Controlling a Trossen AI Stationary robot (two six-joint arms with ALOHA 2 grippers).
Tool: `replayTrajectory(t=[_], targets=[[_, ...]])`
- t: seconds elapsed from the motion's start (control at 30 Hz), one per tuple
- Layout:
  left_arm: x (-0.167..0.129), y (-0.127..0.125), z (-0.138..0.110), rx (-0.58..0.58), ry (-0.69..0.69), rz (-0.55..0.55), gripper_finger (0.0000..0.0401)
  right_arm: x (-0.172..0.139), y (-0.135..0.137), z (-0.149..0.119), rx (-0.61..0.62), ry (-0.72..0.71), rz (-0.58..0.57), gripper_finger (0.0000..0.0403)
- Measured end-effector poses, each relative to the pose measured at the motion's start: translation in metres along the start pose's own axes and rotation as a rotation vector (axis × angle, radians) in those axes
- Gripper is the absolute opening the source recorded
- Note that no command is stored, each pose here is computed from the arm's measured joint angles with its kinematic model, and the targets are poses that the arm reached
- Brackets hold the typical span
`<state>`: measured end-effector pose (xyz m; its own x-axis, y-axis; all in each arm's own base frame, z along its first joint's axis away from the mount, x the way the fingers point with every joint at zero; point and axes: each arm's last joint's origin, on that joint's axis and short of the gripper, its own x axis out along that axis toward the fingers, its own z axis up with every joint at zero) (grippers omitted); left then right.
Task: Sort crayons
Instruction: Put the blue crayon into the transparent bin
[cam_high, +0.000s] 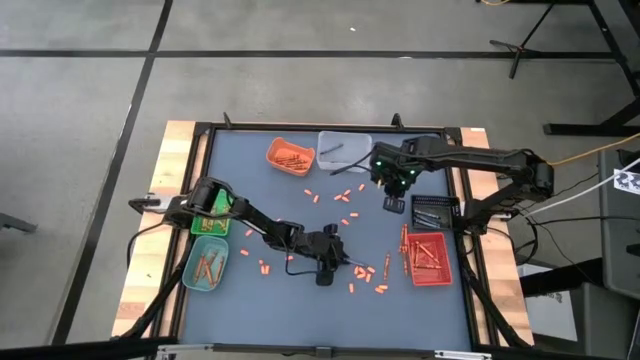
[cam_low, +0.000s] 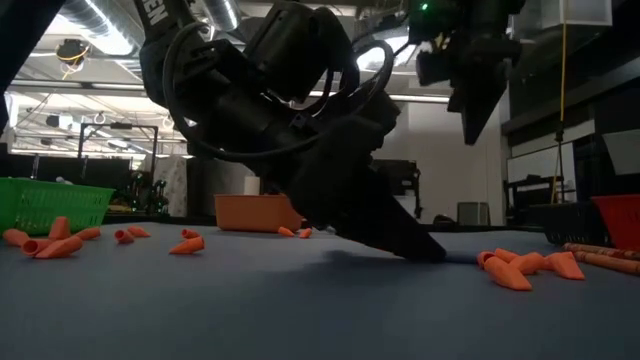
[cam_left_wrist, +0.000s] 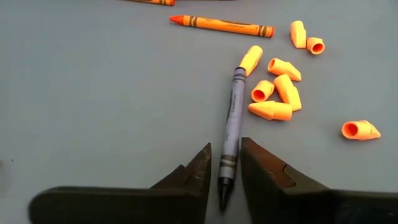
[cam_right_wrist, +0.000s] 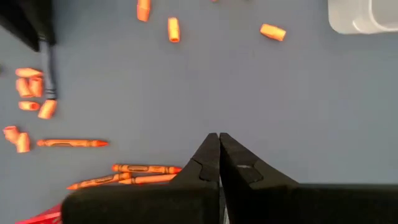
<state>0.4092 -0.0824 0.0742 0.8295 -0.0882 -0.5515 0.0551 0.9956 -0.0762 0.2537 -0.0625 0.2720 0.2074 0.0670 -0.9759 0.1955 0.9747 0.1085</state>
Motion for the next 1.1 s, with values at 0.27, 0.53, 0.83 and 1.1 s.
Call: replayTrajectory(t=[0.27, 0.53, 0.83, 1.1], targets=[[0.0, 0.001, 0.0, -0.003, 0.0, 0.004, 0.0008, -0.034, 0.007, -0.019, -0.021, -0.128, 0.031, 0.0001], [-0.007, 0.017, 0.012, -0.025, -0.017, 0.05, 0.0009, -0.045, 0.039, -0.039, -0.109, -0.185, 0.073, 0.0001], [-0.032, 0.058, 0.053, -0.087, -0.148, 0.153, 0.0009, -0.032, 0.081, -0.058, -0.307, -0.158, 0.135, 0.0001], [-0.057, 0.126, 0.075, -0.176, -0.26, 0.412, 0.0009, -0.022, 0.104, -0.07, -0.431, -0.124, 0.165, 0.0001]])
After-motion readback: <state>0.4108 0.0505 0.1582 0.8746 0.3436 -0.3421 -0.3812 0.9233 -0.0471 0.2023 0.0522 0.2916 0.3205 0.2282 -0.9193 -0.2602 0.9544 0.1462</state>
